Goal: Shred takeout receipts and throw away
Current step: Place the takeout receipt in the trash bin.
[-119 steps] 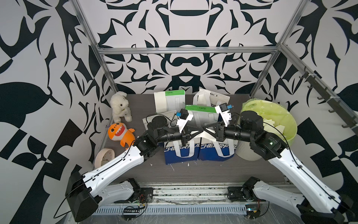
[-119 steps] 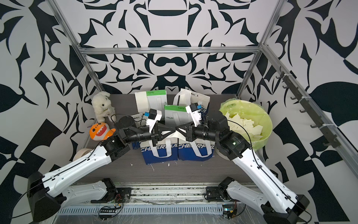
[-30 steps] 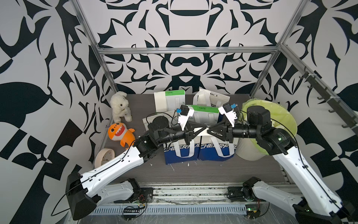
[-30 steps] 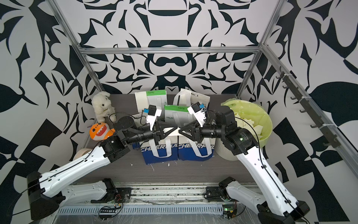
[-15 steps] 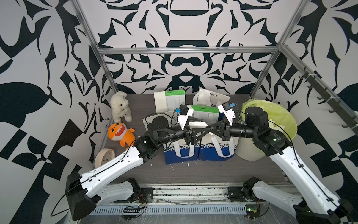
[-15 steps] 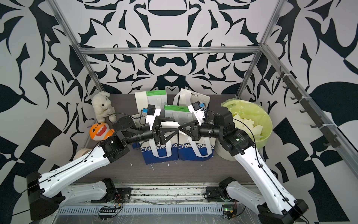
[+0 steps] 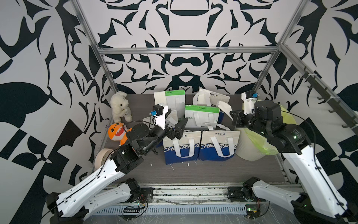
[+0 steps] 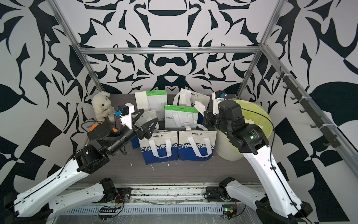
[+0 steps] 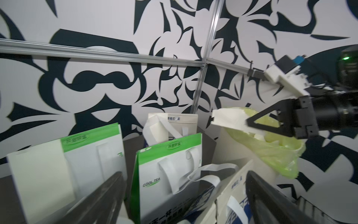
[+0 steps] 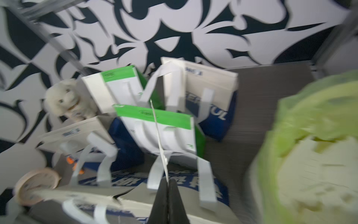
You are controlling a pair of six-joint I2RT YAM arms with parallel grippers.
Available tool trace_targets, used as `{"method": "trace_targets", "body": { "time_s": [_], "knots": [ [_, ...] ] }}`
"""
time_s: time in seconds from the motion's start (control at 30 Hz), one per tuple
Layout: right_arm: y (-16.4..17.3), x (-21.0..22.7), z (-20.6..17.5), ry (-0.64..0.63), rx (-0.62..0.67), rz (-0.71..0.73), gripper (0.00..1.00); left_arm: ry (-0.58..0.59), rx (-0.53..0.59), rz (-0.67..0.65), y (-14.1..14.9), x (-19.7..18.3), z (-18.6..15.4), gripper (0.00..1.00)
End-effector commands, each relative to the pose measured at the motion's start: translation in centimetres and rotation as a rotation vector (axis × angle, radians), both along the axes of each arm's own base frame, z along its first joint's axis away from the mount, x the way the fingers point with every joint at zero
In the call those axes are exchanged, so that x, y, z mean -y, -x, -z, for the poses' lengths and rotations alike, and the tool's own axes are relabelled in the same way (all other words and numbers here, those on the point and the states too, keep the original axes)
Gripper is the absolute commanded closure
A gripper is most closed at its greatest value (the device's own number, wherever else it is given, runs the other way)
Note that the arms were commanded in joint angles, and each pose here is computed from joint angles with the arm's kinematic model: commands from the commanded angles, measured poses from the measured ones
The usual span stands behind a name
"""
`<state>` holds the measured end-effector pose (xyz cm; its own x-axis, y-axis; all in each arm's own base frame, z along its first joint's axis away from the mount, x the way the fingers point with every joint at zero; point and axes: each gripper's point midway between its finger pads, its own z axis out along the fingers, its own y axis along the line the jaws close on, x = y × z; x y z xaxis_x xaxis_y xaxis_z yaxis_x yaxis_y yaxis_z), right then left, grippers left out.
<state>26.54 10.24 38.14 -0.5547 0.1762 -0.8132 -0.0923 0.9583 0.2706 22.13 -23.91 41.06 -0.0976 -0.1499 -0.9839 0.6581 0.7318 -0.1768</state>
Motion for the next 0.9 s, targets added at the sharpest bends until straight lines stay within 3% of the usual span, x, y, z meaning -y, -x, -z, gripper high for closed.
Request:
{"method": "trace_targets", "body": {
  "time_s": [0.0,0.2,0.33,0.37,0.43,0.53,0.57,0.73,0.87],
  "knots": [
    [1.2,6.6,-1.1,0.143,0.019,0.295,1.0,-0.092,-0.019,-0.095,-0.7,-1.8,1.9,0.01],
    [2.4,12.9,0.9,0.297,-0.135,0.498,1.0,-0.128,-0.022,-0.094,-0.4,-2.1,3.2,0.01],
    [2.1,14.5,3.2,0.205,-0.25,0.503,1.0,-0.145,-0.034,-0.078,-0.3,-1.8,4.1,0.01],
    [1.9,14.5,3.7,0.19,-0.271,0.491,0.91,-0.147,-0.033,-0.073,-0.2,-1.8,4.2,0.01],
    [1.3,13.7,4.7,0.155,-0.311,0.443,0.57,-0.159,-0.03,-0.07,-0.2,-1.8,4.3,0.01],
    [0.8,12.6,5.2,0.113,-0.335,0.396,0.34,-0.193,-0.014,-0.068,-0.2,-1.8,4.3,0.01],
    [0.7,12.4,5.2,0.107,-0.336,0.389,0.3,-0.206,-0.009,-0.067,-0.1,-1.8,4.3,0.01],
    [-0.1,11.8,3.8,0.082,-0.297,0.355,0.29,-0.276,0.024,-0.054,-0.2,-1.5,4.2,0.01],
    [-1.8,8.2,0.7,-0.041,-0.163,0.171,0.38,-0.319,0.013,-0.071,-1.4,-1.0,3.9,0.01]
  ]
}}
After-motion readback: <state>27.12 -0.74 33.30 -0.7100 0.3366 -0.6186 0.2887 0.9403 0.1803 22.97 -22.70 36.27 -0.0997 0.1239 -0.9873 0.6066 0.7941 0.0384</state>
